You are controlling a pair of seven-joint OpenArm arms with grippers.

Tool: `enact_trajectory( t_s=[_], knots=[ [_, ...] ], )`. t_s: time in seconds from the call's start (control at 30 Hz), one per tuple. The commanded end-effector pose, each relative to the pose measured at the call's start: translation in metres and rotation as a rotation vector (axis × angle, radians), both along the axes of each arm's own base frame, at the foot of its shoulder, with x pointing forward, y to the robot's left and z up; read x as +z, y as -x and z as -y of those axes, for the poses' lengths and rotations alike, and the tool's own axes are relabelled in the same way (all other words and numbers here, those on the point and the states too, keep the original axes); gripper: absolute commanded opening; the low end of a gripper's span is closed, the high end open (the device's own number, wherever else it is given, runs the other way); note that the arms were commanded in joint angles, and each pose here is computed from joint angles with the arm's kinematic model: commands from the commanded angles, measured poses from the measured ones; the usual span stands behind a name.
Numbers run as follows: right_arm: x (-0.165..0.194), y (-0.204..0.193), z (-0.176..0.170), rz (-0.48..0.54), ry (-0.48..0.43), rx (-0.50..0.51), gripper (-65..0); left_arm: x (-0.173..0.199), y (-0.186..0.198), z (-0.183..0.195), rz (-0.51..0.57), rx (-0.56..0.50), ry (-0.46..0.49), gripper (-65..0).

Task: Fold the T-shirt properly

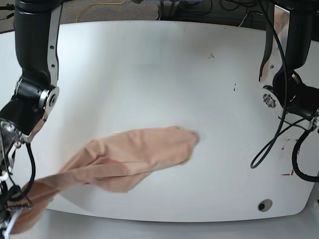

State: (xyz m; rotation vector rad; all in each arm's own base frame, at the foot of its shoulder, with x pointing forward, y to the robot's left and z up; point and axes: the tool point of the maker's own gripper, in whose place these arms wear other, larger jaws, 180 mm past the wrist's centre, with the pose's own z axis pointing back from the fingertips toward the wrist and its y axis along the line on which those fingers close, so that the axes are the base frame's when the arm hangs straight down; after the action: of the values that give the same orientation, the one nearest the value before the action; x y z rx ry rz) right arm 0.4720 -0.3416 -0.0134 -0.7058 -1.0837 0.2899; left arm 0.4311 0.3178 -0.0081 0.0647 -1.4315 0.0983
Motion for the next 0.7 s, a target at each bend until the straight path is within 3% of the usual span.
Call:
enact_trajectory(
  t_s=[0.0, 0.37, 0.67],
  knots=[
    [-0.02, 0.019, 0.007, -0.006, 0.017, -0.035, -65.0, -0.001, 0.002, 0.0, 0.013, -0.006, -0.014, -64.9],
    [-0.145, 0.081, -0.013, -0.174, -0.036, -0.042, -65.0, -0.094, 0.023, 0.01, -0.187, -0.053, -0.082, -64.9],
    [-0.177, 0.095, -0.026, -0.213, -0.065, -0.016, -65.0, -0.152, 0.033, 0.045, -0.276, -0.158, -0.002, -64.4]
  ],
)
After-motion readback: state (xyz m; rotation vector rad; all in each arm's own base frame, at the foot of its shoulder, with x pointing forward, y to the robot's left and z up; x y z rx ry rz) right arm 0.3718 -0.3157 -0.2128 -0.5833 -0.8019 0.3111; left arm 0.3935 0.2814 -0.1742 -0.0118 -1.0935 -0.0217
